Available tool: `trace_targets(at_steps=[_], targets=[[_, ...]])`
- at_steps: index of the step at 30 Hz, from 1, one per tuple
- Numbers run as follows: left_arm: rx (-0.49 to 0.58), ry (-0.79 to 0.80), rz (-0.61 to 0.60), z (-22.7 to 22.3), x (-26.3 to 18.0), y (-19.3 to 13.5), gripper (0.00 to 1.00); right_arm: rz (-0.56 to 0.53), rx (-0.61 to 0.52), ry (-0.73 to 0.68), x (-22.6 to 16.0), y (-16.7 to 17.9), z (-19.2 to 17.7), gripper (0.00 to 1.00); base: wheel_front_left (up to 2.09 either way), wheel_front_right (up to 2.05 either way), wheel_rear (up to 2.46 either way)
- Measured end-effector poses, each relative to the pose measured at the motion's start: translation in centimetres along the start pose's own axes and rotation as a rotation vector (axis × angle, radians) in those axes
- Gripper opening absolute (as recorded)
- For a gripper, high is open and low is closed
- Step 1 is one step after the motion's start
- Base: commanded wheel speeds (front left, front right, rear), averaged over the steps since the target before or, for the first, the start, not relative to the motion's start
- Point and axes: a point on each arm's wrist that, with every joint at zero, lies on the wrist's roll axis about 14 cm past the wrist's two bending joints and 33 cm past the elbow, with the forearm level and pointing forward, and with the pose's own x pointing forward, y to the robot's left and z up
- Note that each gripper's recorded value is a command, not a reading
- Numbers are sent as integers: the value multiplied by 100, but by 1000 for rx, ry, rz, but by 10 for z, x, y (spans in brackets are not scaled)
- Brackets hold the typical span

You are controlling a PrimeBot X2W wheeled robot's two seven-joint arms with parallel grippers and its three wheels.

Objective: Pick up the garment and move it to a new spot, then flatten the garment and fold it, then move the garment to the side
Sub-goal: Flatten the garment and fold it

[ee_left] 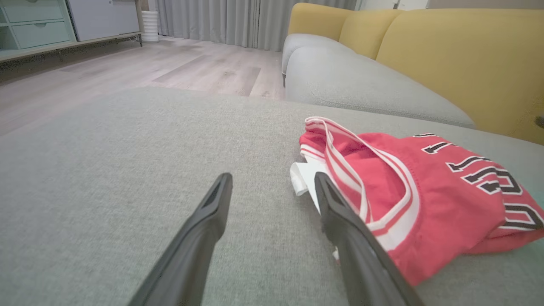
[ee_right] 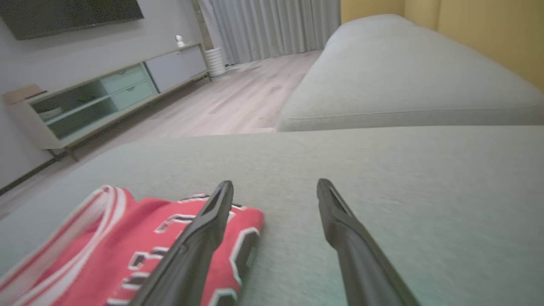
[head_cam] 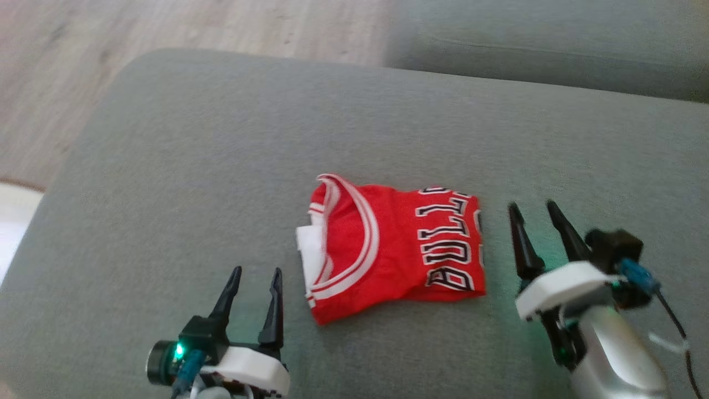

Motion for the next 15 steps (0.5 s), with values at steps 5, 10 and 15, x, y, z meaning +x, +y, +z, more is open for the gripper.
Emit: trace_targets(at_steps=[5, 10, 15], targets=[[23, -23, -25, 8, 10, -6, 100, -137, -26, 18, -40, -38, -12, 100, 0, 0, 0], [1, -25, -22, 6, 5, -7, 100, -206, -19, 35, -68, -50, -23, 100, 0, 0, 0], [-10, 18, -27, -11, -10, -10, 100, -252, -2, 56, -90, -58, -35, 100, 0, 0, 0]])
